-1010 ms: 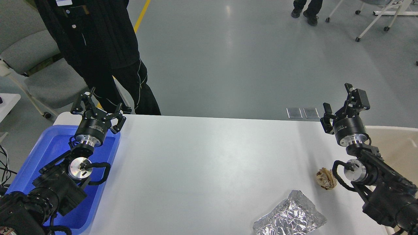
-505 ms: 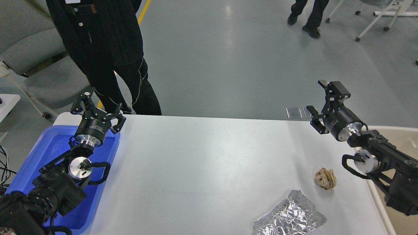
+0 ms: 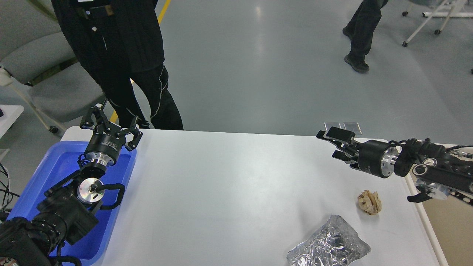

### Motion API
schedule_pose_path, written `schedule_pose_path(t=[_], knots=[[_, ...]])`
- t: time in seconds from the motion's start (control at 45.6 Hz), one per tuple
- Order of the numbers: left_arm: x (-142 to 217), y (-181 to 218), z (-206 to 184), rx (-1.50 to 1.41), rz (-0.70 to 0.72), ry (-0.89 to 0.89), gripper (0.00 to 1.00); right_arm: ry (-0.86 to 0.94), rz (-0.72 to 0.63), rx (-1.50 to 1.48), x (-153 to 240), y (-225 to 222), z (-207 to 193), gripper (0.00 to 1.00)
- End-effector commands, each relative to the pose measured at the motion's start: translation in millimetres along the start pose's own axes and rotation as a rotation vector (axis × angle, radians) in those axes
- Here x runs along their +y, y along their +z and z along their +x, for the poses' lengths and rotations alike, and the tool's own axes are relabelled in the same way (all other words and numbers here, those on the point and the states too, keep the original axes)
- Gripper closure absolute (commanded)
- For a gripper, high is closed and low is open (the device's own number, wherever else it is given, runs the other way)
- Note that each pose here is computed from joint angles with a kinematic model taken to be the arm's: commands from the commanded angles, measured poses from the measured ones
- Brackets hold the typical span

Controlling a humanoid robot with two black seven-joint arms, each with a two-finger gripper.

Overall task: Tidy desktop
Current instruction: 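Lower the open right gripper down onto the silver foil wrapper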

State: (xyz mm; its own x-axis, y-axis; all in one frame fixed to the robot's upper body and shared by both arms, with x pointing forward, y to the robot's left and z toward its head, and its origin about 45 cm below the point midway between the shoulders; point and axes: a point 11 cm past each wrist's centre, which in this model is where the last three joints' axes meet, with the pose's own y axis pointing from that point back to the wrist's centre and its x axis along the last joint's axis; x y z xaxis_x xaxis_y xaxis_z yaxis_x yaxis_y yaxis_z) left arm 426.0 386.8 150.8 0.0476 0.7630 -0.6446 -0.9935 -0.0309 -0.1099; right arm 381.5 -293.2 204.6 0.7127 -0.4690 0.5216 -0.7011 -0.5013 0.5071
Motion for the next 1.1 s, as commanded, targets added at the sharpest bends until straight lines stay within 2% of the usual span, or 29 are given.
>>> schedule_pose_path(t=[0.0, 0.263, 0.395, 0.615, 0.746, 0.9, 1.076], knots=[[0.0, -0.1, 0.0, 0.000, 0.000, 0.000, 0.00, -0.225, -0.095, 0.480, 15.6, 16.9, -32.7, 0.01], [0.0, -0.1, 0.0, 0.000, 0.000, 0.000, 0.00, -0.382, -0.144, 0.704, 31.2, 51.4, -59.6, 0.01], [0.0, -0.1, 0.1, -0.001, 0.000, 0.001, 0.00, -0.444, -0.123, 0.862, 38.5, 66.8, -75.7, 0.01], [0.0, -0.1, 0.0, 0.000, 0.000, 0.000, 0.00, -0.488, -0.133, 0.835, 46.3, 84.6, -95.2, 0.01], [0.0, 0.7, 0.4, -0.001, -0.001, 0.000, 0.00, -0.518, -0.141, 0.802, 51.9, 95.2, -110.7, 0.08], [0.0, 0.9, 0.4, 0.000, -0.002, 0.001, 0.00, -0.534, -0.176, 0.772, 59.3, 114.7, -122.3, 0.10], [0.0, -0.1, 0.0, 0.000, 0.000, 0.000, 0.00, -0.510, -0.155, 0.773, 47.6, 111.9, -126.4, 0.10]])
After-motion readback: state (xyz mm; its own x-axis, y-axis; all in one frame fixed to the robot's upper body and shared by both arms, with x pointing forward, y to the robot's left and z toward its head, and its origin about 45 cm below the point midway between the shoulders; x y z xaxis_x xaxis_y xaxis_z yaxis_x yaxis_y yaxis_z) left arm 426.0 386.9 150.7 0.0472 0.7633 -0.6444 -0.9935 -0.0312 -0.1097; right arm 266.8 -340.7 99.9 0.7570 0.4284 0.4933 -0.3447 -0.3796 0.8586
